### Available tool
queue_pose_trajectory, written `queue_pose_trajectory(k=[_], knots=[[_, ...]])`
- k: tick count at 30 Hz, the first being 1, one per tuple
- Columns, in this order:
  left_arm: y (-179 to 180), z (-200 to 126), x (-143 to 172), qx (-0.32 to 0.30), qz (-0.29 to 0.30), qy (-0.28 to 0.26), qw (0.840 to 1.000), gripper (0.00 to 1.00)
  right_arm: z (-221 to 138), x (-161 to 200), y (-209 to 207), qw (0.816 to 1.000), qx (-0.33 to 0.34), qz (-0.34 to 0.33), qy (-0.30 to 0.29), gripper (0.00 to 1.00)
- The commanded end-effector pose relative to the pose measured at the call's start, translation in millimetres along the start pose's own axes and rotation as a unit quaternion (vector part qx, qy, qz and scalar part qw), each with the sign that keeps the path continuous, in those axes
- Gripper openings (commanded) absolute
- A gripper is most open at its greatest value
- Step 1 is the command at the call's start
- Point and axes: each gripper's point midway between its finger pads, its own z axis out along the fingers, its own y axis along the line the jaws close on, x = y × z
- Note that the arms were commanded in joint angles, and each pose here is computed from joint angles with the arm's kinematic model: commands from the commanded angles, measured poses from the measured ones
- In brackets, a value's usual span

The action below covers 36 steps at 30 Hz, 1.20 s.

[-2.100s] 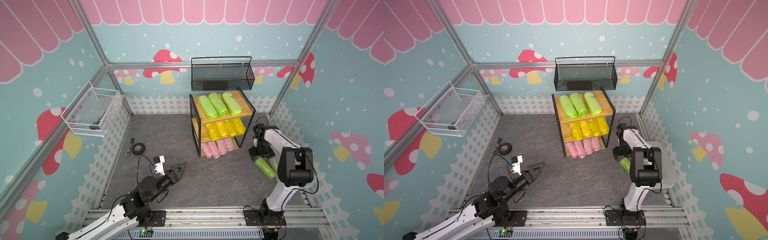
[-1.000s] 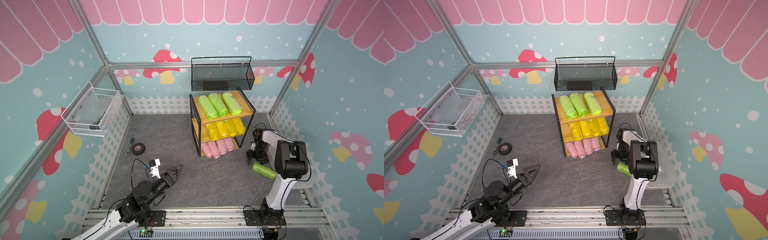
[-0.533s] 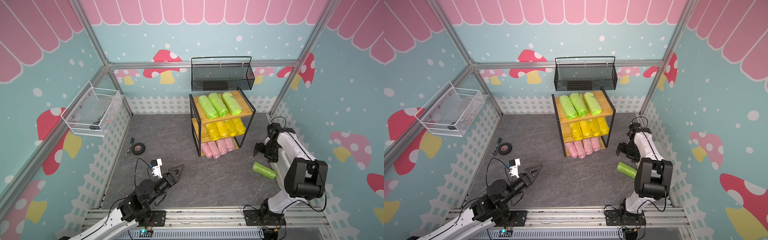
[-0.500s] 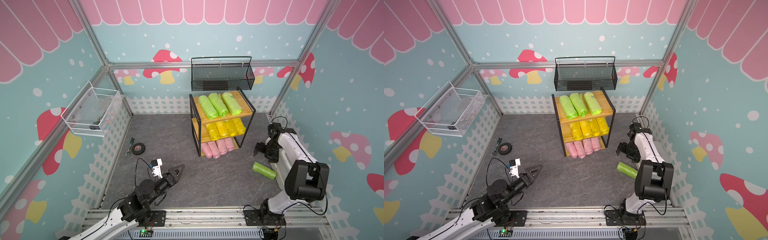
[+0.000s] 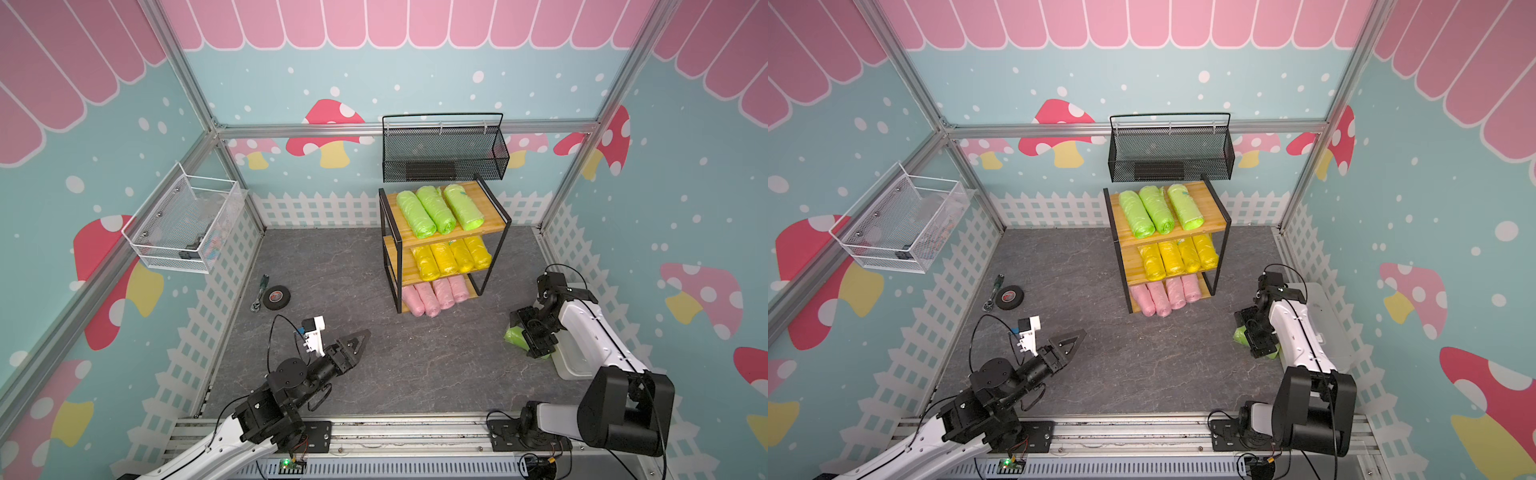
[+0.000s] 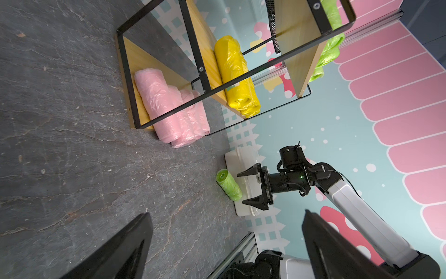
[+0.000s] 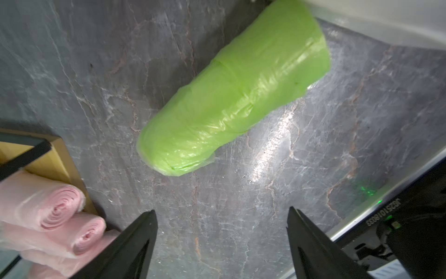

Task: Sort the rolls of trash bags by color and place them on the shelf
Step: Pick up the roll of trash bags from the center of the board.

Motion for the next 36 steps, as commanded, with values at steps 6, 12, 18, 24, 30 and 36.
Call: queue_pose_trajectory(k=[6,12,18,24,30,36], knots=[[-11,-6,0,0.009,0.021,0.014,1.0,0.99,-5,-21,2,0.991,0.004,0.121,-0.051,0.88],[-10,-6,2,0.006,0.02,0.021,1.0,0.99,18,-20,-14,0.978,0.019,0.202,-0.048,0.88],[-11,-5,4,-0.003,0.029,0.033,0.999,0.99,30,-29,-12,0.975,0.033,0.215,-0.041,0.85],[-10,-2,6,-0.012,0.031,0.04,0.999,0.99,37,-43,-6,0.979,0.031,0.196,-0.047,0.82],[-12,4,7,-0.015,0.036,0.045,0.998,0.99,40,-47,1,0.98,0.023,0.193,-0.05,0.81],[-13,12,13,-0.019,0.036,0.06,0.997,0.99,48,-48,8,0.983,0.036,0.174,-0.043,0.8]])
